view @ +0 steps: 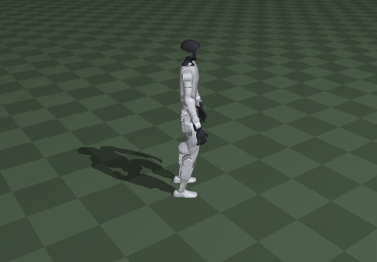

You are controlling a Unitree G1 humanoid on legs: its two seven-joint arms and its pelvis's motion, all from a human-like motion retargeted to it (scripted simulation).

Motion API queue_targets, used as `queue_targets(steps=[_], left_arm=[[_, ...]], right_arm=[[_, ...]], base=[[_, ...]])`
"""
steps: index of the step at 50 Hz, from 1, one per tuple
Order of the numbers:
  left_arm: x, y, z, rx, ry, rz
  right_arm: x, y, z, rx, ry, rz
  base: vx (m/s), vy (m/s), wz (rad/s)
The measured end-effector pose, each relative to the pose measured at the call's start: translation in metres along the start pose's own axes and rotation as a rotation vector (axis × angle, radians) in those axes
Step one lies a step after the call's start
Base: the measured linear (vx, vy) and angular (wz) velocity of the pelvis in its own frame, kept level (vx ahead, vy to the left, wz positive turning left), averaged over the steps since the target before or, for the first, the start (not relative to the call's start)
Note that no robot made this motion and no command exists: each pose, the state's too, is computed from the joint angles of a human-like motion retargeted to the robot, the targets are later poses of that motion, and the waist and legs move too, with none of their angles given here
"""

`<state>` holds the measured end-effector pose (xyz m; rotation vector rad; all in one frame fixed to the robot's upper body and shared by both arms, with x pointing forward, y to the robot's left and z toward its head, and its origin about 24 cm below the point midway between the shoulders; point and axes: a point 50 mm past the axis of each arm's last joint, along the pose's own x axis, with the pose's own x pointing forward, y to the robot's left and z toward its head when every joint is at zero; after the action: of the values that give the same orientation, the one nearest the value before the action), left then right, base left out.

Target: Walk

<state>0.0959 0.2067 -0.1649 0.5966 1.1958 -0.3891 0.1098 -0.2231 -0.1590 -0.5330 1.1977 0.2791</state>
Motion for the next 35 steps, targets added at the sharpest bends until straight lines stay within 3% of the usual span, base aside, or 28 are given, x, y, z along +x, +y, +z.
queue_targets(steps=[5,10,15,35], left_arm=[[0.0,0.017,0.007,0.003,-0.017,0.023],[0.0,0.001,0.002,0.003,-0.008,0.002],[0.0,0.018,0.009,0.01,-0.025,0.024],[0.001,0.015,0.015,-0.001,-0.058,0.018]], right_arm=[[0.0,-0.015,0.009,-0.003,-0.019,-0.017],[0.0,-0.001,0.001,-0.006,-0.004,0.001],[0.0,-0.016,0.01,-0.012,-0.022,-0.016],[-0.001,-0.021,0.005,-0.039,-0.001,-0.032]], base=[[0.0,0.0,0.0],[0.0,0.0,0.0],[0.0,0.0,0.0],[0.0,0.0,0.0]])
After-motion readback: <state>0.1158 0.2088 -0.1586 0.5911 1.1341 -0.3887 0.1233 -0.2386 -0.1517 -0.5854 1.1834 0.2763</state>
